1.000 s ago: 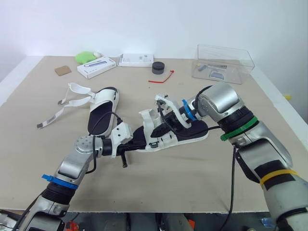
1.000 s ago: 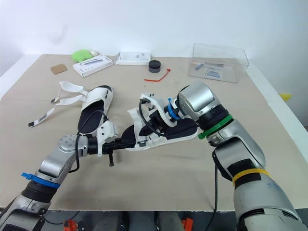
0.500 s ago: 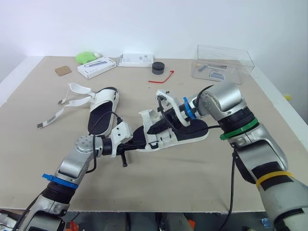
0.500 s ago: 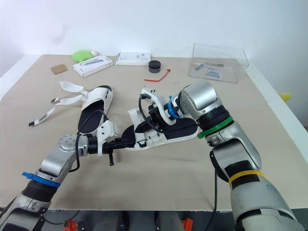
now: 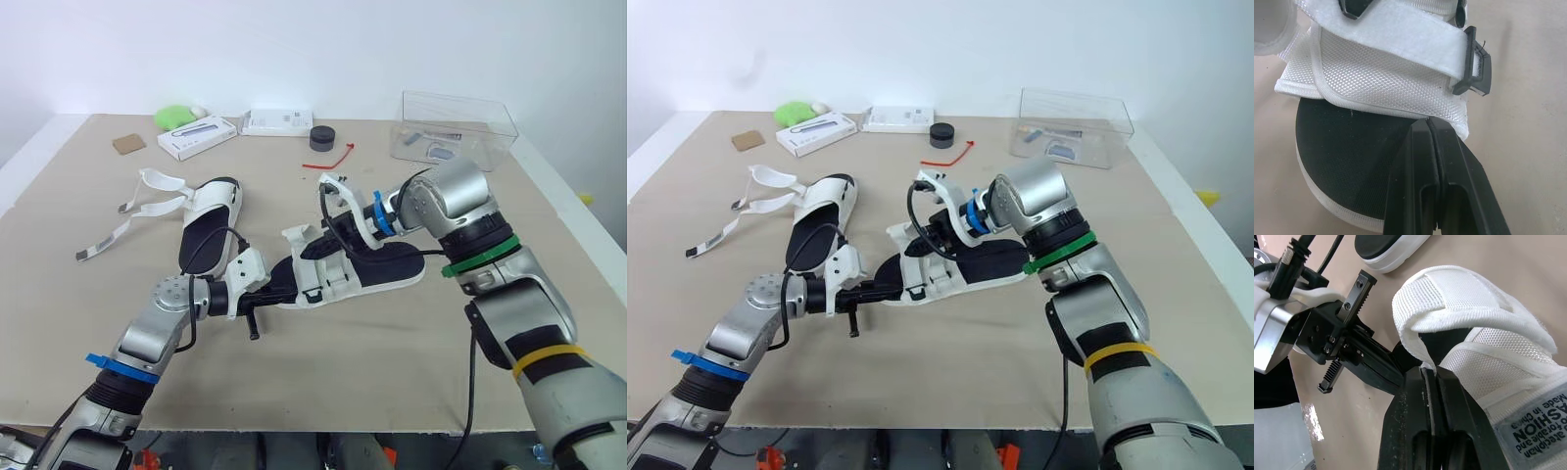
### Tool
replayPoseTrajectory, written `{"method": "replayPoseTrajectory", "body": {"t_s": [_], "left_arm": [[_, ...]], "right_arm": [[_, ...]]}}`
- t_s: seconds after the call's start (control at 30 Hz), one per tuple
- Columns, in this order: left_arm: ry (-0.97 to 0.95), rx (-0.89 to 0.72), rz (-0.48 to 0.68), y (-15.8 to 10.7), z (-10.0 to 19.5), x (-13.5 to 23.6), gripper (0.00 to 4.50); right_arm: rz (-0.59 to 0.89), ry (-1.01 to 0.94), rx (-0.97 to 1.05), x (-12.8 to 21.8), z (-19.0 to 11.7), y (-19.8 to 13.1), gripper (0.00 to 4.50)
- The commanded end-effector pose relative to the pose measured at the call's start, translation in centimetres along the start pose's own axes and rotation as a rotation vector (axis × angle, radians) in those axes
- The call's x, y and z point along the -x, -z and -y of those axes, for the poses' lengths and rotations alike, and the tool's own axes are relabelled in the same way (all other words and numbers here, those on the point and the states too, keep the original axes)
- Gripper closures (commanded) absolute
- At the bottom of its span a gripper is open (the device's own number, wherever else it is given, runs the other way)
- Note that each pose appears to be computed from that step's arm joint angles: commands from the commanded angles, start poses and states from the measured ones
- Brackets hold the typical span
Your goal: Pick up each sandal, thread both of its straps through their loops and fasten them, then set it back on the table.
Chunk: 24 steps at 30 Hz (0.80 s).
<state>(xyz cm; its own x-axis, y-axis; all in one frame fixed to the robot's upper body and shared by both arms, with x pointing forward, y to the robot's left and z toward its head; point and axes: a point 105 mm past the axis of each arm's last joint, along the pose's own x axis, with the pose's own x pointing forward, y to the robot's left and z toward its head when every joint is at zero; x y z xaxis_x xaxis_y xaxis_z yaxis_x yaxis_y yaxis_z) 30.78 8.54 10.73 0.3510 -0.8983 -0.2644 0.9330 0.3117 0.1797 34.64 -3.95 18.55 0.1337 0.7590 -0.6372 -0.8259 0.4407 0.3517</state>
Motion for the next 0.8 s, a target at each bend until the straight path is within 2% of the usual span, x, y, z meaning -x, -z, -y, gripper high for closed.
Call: {"method": "replayPoseTrajectory", "body": {"t_s": [0.03,0.43,0.53,0.6,0.8], "left_arm": [[-0.011,0.023,-0.055,1.4,0.0,0.2,4.5],[-0.006,0.02,-0.054,1.3,0.0,0.1,4.5],[-0.006,0.021,-0.054,1.4,0.0,0.0,4.5],[-0.007,0.02,-0.054,1.4,0.0,0.0,4.5],[-0.013,0.022,-0.052,1.4,-0.1,0.0,4.5]], "right_arm": [[0.004,-0.021,0.054,0.3,-1.0,0.1,4.43],[-0.017,-0.028,0.101,0.3,-1.8,2.3,4.43],[0.027,-0.003,0.104,0.8,-1.5,0.9,3.41],[0.062,0.009,0.103,1.2,-1.3,-0.3,2.53],[0.093,0.002,0.061,1.1,-1.2,-1.7,2.53]]}}
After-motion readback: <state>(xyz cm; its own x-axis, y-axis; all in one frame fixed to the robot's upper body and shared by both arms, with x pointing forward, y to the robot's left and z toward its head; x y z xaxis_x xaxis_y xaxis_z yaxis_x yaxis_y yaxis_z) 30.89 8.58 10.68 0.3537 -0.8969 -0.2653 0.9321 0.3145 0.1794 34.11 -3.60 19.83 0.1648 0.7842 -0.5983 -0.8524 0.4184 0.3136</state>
